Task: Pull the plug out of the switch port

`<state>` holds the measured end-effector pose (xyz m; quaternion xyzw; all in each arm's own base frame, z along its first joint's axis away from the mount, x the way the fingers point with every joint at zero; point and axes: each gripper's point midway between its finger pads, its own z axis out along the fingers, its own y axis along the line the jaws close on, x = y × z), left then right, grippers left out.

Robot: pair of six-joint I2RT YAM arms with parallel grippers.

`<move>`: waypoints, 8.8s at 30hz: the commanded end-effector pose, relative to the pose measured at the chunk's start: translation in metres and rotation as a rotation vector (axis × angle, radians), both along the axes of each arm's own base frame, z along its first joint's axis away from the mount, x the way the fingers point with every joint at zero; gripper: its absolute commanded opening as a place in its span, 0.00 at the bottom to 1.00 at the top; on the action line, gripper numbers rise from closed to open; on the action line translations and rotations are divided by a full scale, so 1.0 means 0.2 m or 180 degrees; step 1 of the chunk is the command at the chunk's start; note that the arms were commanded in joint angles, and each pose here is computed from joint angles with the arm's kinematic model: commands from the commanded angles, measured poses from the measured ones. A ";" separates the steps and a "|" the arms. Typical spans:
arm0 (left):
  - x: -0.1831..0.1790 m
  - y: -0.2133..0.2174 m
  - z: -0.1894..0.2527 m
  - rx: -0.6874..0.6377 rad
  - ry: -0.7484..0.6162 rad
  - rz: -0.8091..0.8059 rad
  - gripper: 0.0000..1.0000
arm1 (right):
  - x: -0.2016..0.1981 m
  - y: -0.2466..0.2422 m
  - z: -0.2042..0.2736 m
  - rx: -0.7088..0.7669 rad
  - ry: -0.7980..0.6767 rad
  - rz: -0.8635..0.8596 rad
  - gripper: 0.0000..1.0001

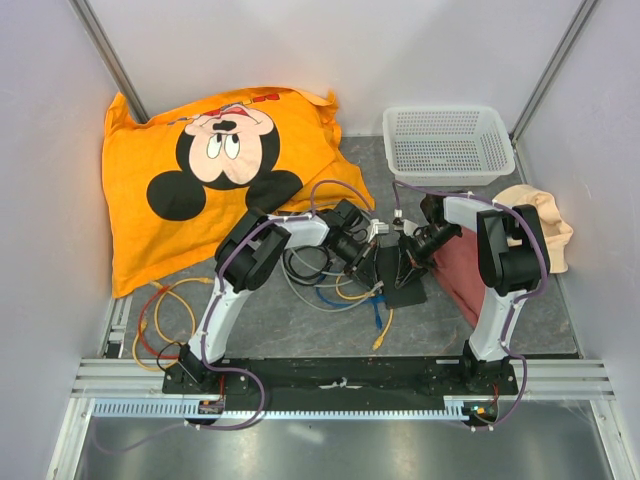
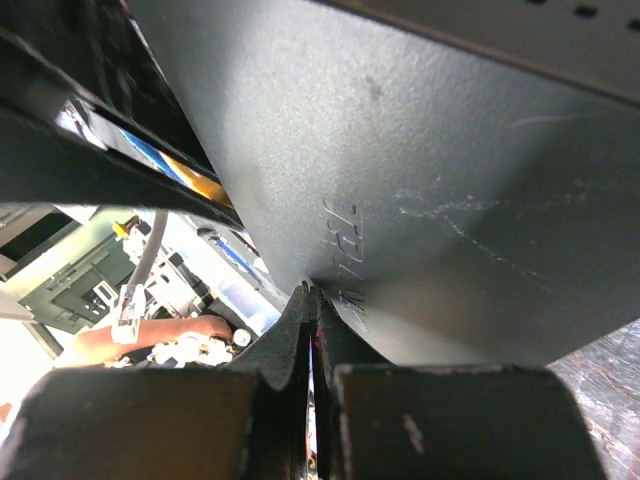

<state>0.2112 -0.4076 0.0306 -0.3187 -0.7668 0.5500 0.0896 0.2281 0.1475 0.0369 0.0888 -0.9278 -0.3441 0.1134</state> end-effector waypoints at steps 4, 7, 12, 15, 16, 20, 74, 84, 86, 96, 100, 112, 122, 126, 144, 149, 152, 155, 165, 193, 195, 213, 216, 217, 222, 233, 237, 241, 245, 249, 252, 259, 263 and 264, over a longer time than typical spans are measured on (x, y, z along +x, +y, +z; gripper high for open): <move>0.08 0.12 -0.04 -0.0039 0.0156 0.0098 0.02 | 0.15 -0.23 -0.35 -0.0849 -0.0518 0.0302 0.00; 0.09 0.12 -0.04 -0.0042 0.0152 0.0116 0.02 | 0.16 -0.22 -0.35 -0.0859 -0.0497 0.0293 0.00; 0.10 0.12 -0.03 -0.0054 0.0143 0.0117 0.02 | 0.16 -0.22 -0.37 -0.0858 -0.0457 0.0293 0.00; 0.12 0.11 -0.01 -0.0089 0.0097 0.0117 0.02 | 0.16 -0.22 -0.37 -0.0855 -0.0453 0.0316 0.00; 0.12 0.11 0.02 -0.0121 0.0062 0.0110 0.02 | 0.16 -0.23 -0.37 -0.0869 -0.0455 0.0319 0.00; 0.20 0.10 0.21 -0.0290 -0.0184 0.0093 0.02 | 0.16 -0.24 -0.37 -0.0915 -0.0473 0.0350 0.00; 0.11 0.47 0.20 0.0460 -0.1670 -0.0600 0.48 | 0.33 -0.19 -0.04 -0.0703 -0.1135 0.0365 0.45; 0.09 0.33 0.01 0.0644 -0.1494 -0.0559 0.47 | 0.29 -0.21 -0.04 -0.0740 -0.1124 0.0390 0.46; 0.10 0.32 -0.01 0.0726 -0.1505 -0.0527 0.44 | 0.29 -0.21 -0.03 -0.0740 -0.1140 0.0378 0.46; 0.21 0.38 0.35 0.0622 -0.1839 -0.0222 0.02 | 0.24 -0.24 -0.06 -0.0774 -0.1081 0.0390 0.46; 0.33 0.56 0.52 0.0819 -0.2063 0.0160 0.02 | 0.22 -0.24 -0.08 -0.0767 -0.1037 0.0403 0.46; 0.60 1.27 0.79 0.0486 -0.1892 0.1871 0.02 | 0.22 -0.22 -0.11 -0.0732 -0.0948 0.0395 0.45; 0.32 1.97 0.74 0.1345 -0.2297 0.2351 0.02 | 0.21 -0.23 -0.13 -0.0734 -0.0902 0.0405 0.45; 0.10 2.39 0.63 0.2172 -0.2518 0.2208 0.02 | 0.22 -0.22 -0.13 -0.0727 -0.0879 0.0402 0.45; 0.32 1.89 0.90 0.1321 -0.3188 0.1719 0.59 | 0.26 -0.26 -0.14 -0.0876 -0.0871 0.0460 0.46; 0.36 1.23 0.97 0.0422 -0.2963 0.1254 0.60 | 0.24 -0.27 -0.11 -0.0894 -0.0936 0.0440 0.46; 0.37 0.90 0.87 0.0138 -0.2572 0.0901 0.56 | 0.24 -0.28 -0.09 -0.0934 -0.0992 0.0443 0.46; 0.38 0.66 0.81 -0.0075 -0.2077 0.0797 0.55 | 0.22 -0.29 -0.07 -0.0961 -0.1053 0.0453 0.45; 0.21 0.21 0.46 -0.0274 -0.1089 0.0333 0.51 | 0.19 -0.27 0.01 -0.0830 -0.1202 0.0414 0.40; -0.05 0.04 0.14 -0.0102 -0.0459 0.0040 0.58 | 0.11 -0.01 0.30 0.0339 -0.1324 0.0376 0.01; -0.08 0.02 0.15 -0.0166 -0.0424 -0.0048 0.58 | 0.08 -0.02 0.22 0.0302 -0.1194 0.0358 0.00; -0.09 -0.04 0.01 -0.0032 -0.0302 -0.0017 0.57 | 0.02 -0.07 -0.11 -0.0047 -0.0501 0.0201 0.00; -0.08 -0.06 0.00 -0.0042 -0.0323 -0.0014 0.57 | 0.02 -0.07 -0.13 -0.0066 -0.0458 0.0205 0.00; -0.08 -0.06 -0.02 -0.0012 -0.0339 0.0001 0.57 | 0.01 -0.08 -0.14 -0.0068 -0.0439 0.0205 0.00; -0.01 -0.07 -0.09 0.0186 -0.0627 0.0225 0.57 | 0.01 -0.09 -0.16 -0.0098 -0.0381 0.0201 0.00; -0.13 0.00 -0.08 -0.0099 -0.0488 0.0313 0.50 | 0.03 -0.16 -0.23 -0.0078 -0.0113 0.0006 0.00; -0.12 0.00 -0.11 -0.0036 -0.0485 0.0301 0.47 | 0.04 -0.19 -0.24 -0.0105 -0.0053 -0.0041 0.00; -0.12 -0.02 -0.12 -0.0045 -0.0447 0.0286 0.43 | 0.04 -0.19 -0.25 -0.0112 -0.0009 -0.0039 0.00; -0.13 0.00 -0.16 -0.0016 -0.0473 0.0243 0.39 | 0.03 -0.19 -0.27 -0.0107 0.0019 -0.0032 0.00; -0.13 0.01 -0.18 0.0021 -0.0529 0.0232 0.40 | 0.04 -0.19 -0.27 -0.0102 0.0015 -0.0034 0.00; -0.14 0.01 -0.19 0.0041 -0.0571 0.0208 0.44 | 0.04 -0.19 -0.27 -0.0096 0.0012 -0.0032 0.00; -0.22 -0.01 -0.20 0.0031 -0.0654 0.0050 0.38 | 0.05 -0.18 -0.27 -0.0097 -0.0002 -0.0039 0.00; -0.22 -0.01 -0.21 0.0026 -0.0684 0.0033 0.31 | 0.05 -0.18 -0.27 -0.0097 -0.0007 -0.0040 0.00; -0.22 -0.01 -0.21 0.0020 -0.0696 0.0026 0.28 | 0.06 -0.18 -0.27 -0.0097 -0.0011 -0.0040 0.00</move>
